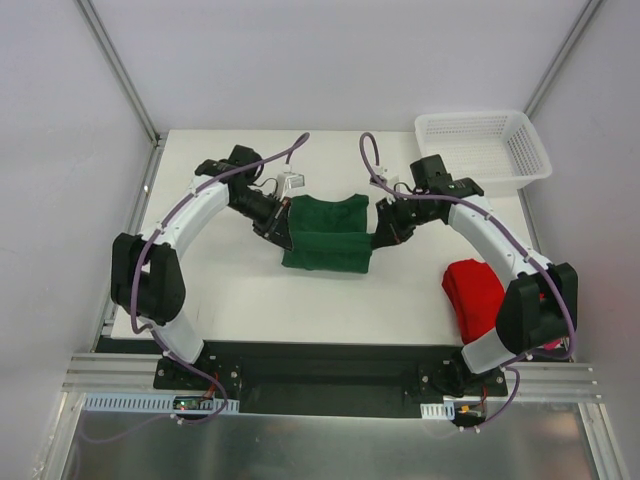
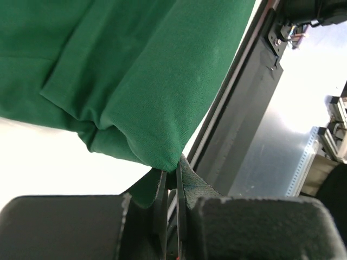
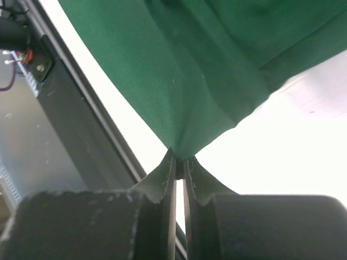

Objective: Fold and stack the t-shirts

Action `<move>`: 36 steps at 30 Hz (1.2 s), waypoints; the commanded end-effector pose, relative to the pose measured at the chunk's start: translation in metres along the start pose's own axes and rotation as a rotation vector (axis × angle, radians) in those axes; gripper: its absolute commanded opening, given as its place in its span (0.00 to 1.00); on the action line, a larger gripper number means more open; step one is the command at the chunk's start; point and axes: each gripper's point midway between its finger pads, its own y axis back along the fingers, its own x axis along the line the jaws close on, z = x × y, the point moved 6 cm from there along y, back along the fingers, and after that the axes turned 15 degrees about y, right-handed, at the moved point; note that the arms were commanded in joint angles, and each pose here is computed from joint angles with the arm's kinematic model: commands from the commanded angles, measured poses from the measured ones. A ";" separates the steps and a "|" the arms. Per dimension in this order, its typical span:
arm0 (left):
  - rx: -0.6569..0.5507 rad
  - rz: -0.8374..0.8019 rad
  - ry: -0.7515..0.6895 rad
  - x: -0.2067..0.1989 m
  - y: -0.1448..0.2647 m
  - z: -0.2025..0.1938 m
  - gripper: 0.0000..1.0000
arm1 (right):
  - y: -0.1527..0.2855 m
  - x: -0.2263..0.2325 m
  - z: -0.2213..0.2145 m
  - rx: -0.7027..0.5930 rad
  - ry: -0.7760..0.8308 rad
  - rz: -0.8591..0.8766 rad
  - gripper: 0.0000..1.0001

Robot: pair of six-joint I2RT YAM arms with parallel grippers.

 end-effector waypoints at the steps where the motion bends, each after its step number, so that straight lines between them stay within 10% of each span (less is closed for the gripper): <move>1: -0.049 0.056 -0.068 0.004 0.014 0.017 0.00 | 0.010 -0.018 0.015 -0.023 0.046 -0.126 0.01; 36: -0.176 0.182 -0.205 0.036 0.033 0.097 0.00 | -0.001 -0.084 0.060 -0.064 0.190 -0.337 0.01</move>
